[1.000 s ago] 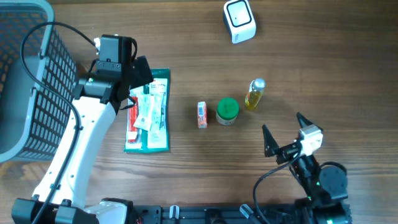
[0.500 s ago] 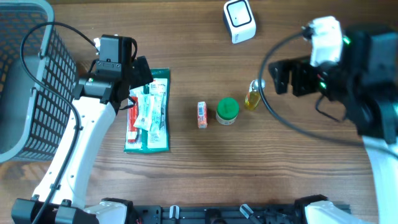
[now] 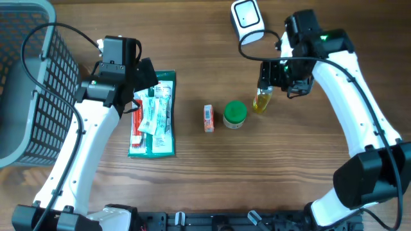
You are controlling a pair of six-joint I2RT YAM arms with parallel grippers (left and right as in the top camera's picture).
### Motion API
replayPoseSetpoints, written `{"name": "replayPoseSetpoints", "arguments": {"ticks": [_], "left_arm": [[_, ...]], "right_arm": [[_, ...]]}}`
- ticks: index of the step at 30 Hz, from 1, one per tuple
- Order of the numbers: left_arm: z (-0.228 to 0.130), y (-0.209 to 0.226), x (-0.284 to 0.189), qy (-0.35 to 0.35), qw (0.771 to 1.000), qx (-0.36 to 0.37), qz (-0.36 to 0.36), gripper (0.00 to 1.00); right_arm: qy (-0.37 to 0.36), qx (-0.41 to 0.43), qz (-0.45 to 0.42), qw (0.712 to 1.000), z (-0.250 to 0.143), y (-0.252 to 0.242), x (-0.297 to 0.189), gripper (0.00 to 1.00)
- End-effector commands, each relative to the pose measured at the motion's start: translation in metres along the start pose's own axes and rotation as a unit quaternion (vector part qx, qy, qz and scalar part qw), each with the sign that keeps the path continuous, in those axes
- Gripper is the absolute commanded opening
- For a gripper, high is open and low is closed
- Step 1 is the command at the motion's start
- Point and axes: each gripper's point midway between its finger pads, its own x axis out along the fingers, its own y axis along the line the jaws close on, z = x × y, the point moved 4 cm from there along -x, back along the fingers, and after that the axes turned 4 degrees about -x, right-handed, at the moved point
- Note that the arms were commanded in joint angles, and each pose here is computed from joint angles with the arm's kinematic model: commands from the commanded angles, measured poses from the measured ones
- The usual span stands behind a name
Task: Scan the item barcode
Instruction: 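Reach the right gripper to the yellow oil bottle and grasp it, then lift the oil bottle with the right gripper and tilt it sideways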
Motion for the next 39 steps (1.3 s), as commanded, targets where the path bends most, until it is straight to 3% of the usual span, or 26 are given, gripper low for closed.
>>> {"name": "replayPoseSetpoints", "arguments": {"ticks": [1, 12, 16, 20, 23, 29, 39], "left_arm": [[0.002, 0.002, 0.001, -0.004, 1.000, -0.001, 0.006, 1.00], [0.002, 0.002, 0.001, -0.004, 1.000, -0.001, 0.006, 1.00], [0.002, 0.002, 0.001, -0.004, 1.000, -0.001, 0.006, 1.00], [0.003, 0.002, 0.000, -0.005, 1.000, -0.001, 0.006, 1.00], [0.002, 0.002, 0.001, -0.004, 1.000, -0.001, 0.006, 1.00], [0.003, 0.002, 0.000, -0.004, 1.000, -0.001, 0.006, 1.00], [0.003, 0.002, 0.001, -0.004, 1.000, -0.001, 0.006, 1.00]], "right_arm": [[0.007, 0.027, -0.025, 0.999, -0.003, -0.004, 0.023, 0.82], [-0.034, 0.047, -0.050, 0.997, 0.006, -0.008, 0.051, 0.78], [-0.052, 0.032, -0.094, 0.994, 0.003, 0.004, 0.053, 0.91], [-0.053, 0.030, -0.100, 0.993, 0.003, 0.004, 0.053, 0.95], [-0.042, 0.031, -0.104, 0.993, -0.002, 0.002, 0.055, 0.89], [-0.043, 0.030, -0.104, 0.993, -0.002, 0.001, 0.061, 0.68], [-0.031, 0.030, -0.108, 0.993, -0.001, -0.001, 0.074, 0.68]]}}
